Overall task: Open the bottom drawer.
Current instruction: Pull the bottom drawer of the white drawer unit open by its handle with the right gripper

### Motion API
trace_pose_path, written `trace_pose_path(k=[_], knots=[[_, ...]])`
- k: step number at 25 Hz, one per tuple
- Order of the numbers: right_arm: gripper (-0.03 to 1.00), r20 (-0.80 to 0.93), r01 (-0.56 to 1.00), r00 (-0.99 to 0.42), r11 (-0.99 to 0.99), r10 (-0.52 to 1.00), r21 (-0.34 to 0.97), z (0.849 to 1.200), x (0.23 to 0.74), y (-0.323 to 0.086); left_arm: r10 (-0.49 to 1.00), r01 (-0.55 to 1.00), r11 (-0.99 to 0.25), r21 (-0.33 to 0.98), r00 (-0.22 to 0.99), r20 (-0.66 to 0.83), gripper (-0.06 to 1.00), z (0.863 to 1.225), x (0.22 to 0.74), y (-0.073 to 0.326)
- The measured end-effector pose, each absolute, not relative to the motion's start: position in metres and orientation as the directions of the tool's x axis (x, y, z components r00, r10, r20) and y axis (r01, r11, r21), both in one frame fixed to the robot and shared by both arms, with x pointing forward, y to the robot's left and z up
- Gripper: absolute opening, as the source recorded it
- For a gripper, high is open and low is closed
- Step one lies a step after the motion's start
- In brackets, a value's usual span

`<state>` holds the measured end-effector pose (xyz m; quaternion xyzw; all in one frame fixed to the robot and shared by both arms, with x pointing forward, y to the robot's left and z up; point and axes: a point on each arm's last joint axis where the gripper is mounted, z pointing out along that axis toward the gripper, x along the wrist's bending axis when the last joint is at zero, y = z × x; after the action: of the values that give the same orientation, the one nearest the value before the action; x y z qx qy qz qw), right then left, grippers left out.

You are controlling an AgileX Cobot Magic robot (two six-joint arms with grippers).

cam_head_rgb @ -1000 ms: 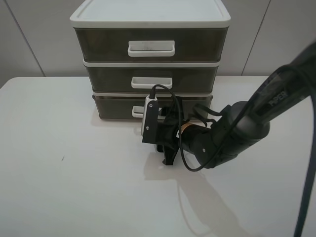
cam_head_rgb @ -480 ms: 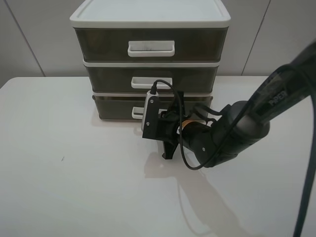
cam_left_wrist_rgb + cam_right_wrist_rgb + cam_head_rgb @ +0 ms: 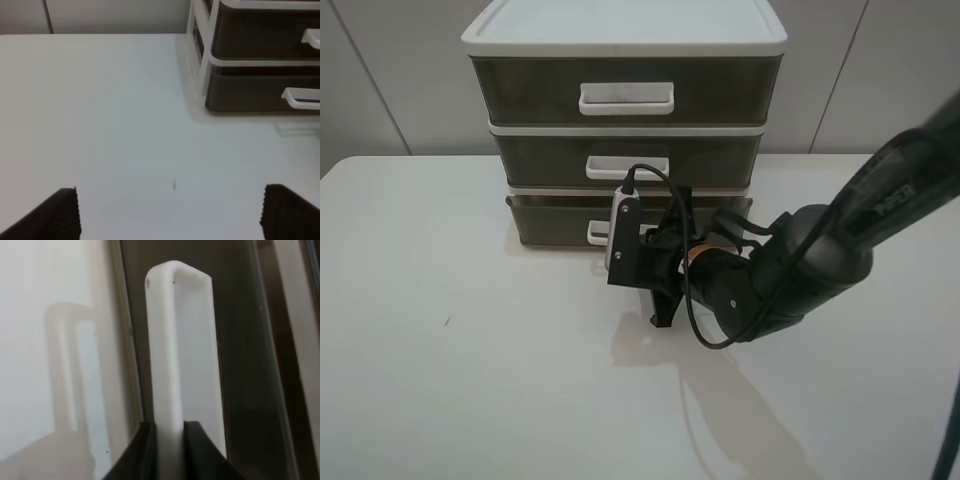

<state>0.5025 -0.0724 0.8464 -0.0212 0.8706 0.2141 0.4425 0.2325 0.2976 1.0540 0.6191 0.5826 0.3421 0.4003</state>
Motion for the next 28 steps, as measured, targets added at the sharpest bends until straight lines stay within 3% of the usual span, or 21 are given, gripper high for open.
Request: trace_pose_path(k=[28], knots=[[0.11, -0.658, -0.177, -0.744, 0.915, 0.117, 0.363, 0.862, 0.461, -0.079, 0.995, 0.448, -0.001, 0.894, 0.087, -0.043, 0.74, 1.054, 0.233, 0.298]])
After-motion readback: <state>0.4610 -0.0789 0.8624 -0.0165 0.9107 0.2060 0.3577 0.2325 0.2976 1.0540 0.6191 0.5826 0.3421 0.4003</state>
